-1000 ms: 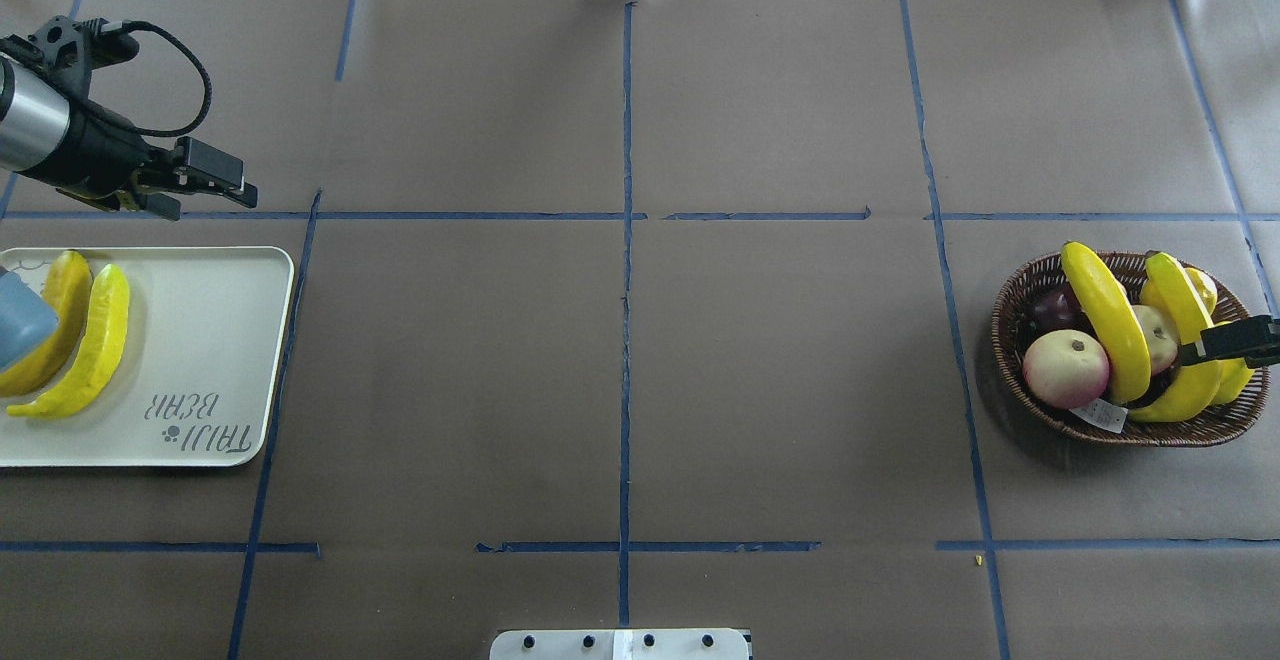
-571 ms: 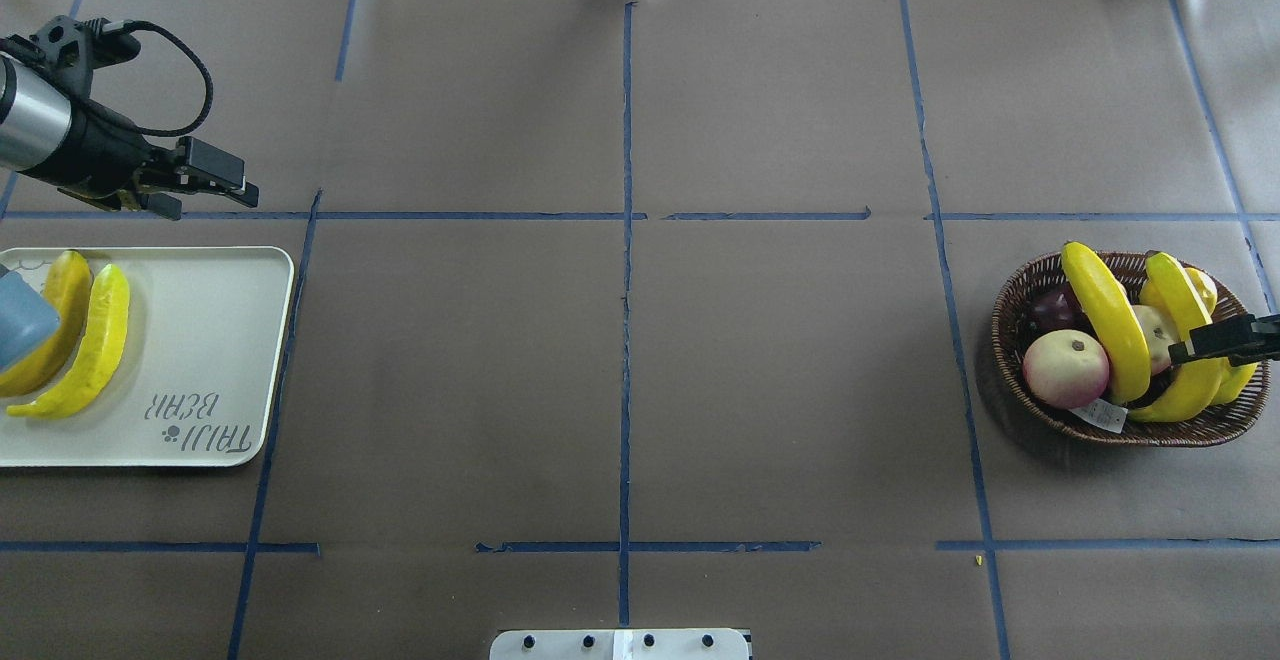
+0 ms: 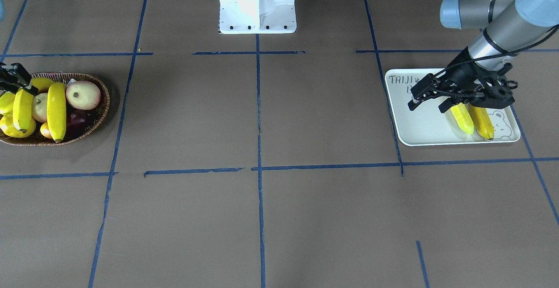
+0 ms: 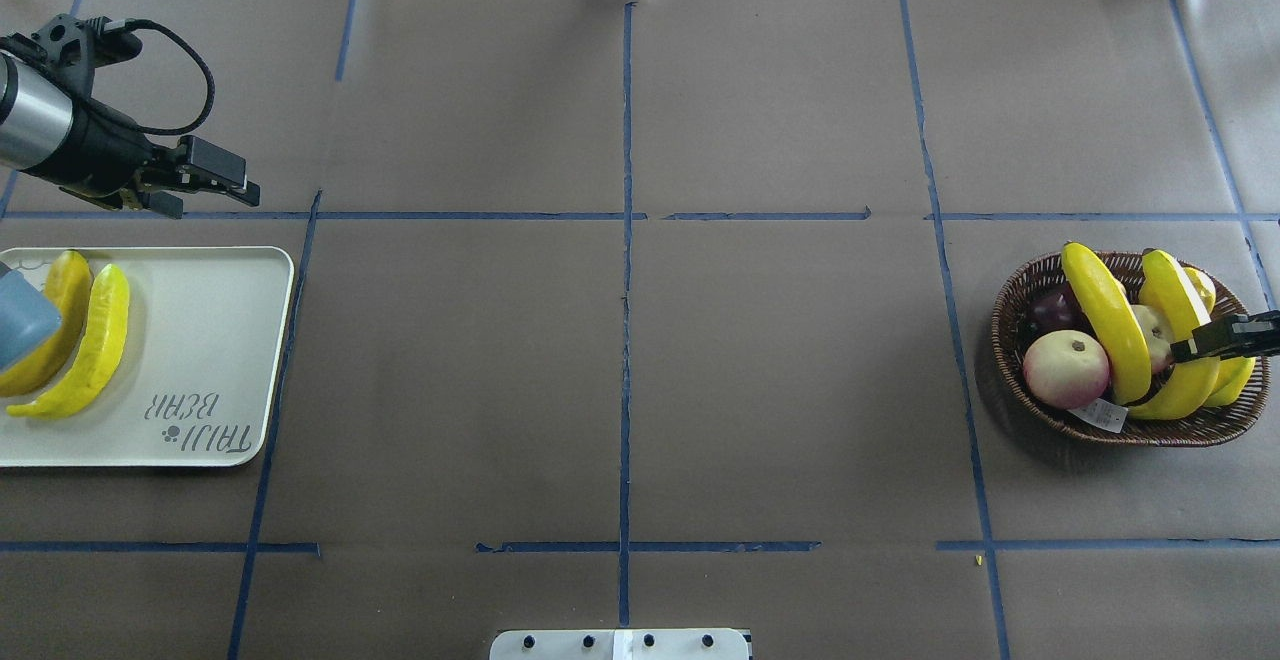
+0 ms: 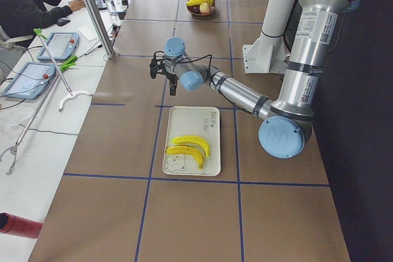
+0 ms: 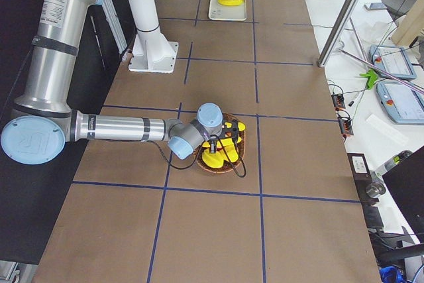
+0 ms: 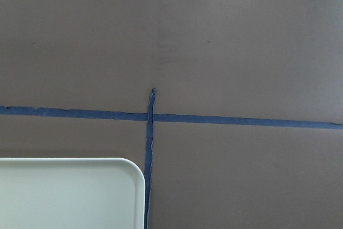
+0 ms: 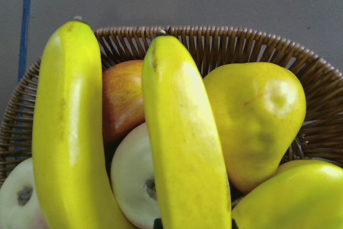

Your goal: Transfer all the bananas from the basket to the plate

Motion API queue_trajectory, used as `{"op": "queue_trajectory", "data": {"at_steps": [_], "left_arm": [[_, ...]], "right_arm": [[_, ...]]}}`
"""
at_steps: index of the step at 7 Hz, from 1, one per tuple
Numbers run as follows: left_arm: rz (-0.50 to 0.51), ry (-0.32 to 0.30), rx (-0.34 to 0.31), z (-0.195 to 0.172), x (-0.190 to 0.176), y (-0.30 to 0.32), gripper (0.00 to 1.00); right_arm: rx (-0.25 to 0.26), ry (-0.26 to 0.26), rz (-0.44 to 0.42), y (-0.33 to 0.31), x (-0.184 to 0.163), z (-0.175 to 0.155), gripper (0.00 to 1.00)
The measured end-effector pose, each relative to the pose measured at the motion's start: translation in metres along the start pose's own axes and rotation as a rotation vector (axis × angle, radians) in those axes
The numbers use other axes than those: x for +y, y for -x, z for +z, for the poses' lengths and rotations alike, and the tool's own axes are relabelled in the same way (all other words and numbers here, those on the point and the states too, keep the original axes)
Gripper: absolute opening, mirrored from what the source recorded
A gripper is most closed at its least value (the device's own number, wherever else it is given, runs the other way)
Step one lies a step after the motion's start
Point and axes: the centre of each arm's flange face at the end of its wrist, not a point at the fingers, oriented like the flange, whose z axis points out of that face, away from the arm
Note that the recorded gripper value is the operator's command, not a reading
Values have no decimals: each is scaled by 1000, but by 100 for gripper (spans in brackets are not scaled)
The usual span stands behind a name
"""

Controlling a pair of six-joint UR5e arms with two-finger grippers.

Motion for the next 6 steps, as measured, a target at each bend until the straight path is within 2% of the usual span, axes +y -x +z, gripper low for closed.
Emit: {"op": "queue_trajectory", "data": {"at_steps": [2,6], "left_arm": [[0,0,0,0,0,0,99],[3,-1,4,-1,1,-1,99]], "right_arm": [[-29,-39,-20,6,-1,-17,0],[-155,-139,-46,26,16,-110,0]]}}
